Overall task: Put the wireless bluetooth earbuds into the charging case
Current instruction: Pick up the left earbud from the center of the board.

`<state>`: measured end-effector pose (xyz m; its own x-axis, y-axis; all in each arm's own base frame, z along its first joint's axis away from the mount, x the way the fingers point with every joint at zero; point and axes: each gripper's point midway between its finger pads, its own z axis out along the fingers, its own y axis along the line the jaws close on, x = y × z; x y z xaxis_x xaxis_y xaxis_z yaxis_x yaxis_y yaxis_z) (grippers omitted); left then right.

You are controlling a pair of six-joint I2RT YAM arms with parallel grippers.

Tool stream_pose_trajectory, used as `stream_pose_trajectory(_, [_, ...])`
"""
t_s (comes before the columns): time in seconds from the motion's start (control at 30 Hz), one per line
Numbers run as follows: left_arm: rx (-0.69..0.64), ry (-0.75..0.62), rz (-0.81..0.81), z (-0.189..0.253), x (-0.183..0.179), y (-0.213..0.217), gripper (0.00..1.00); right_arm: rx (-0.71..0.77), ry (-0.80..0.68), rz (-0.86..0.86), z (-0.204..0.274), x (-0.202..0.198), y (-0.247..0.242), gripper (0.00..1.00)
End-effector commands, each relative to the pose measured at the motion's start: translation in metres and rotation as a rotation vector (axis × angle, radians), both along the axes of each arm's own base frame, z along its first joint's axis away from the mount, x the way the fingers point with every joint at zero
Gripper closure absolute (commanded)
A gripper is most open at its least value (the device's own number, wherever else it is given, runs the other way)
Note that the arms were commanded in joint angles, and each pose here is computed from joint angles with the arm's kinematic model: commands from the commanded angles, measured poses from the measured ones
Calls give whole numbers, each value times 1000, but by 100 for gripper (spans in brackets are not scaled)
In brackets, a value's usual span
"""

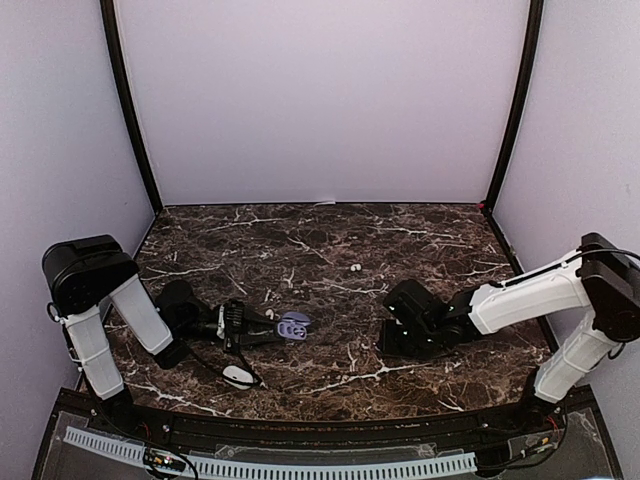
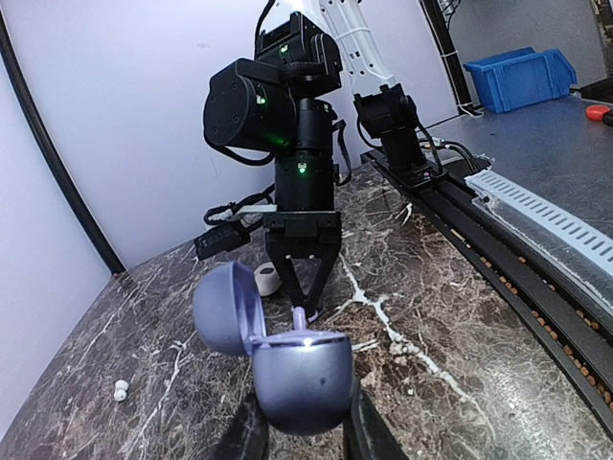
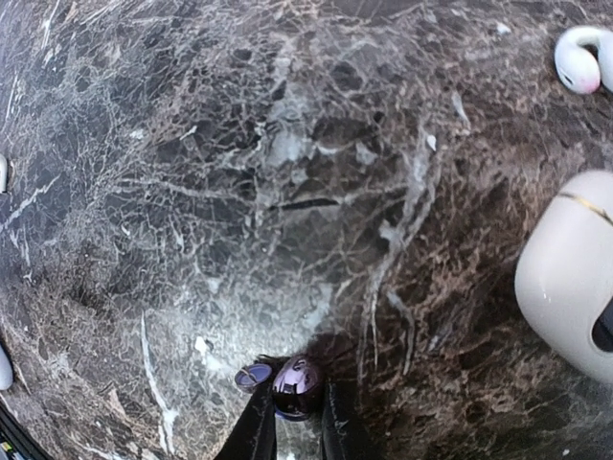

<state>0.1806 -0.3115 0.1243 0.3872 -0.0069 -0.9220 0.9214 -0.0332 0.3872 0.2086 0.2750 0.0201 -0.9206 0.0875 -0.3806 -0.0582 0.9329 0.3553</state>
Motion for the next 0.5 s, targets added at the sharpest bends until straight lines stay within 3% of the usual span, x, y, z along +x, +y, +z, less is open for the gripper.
stream_pose_trajectory(0.0, [-67, -82, 0, 17, -1, 2, 96, -69, -16, 1, -7, 10, -9, 85])
stream_pose_trajectory(0.47, [-63, -73, -1, 15, 0, 1, 96, -156, -198, 123, 30, 38, -8, 99])
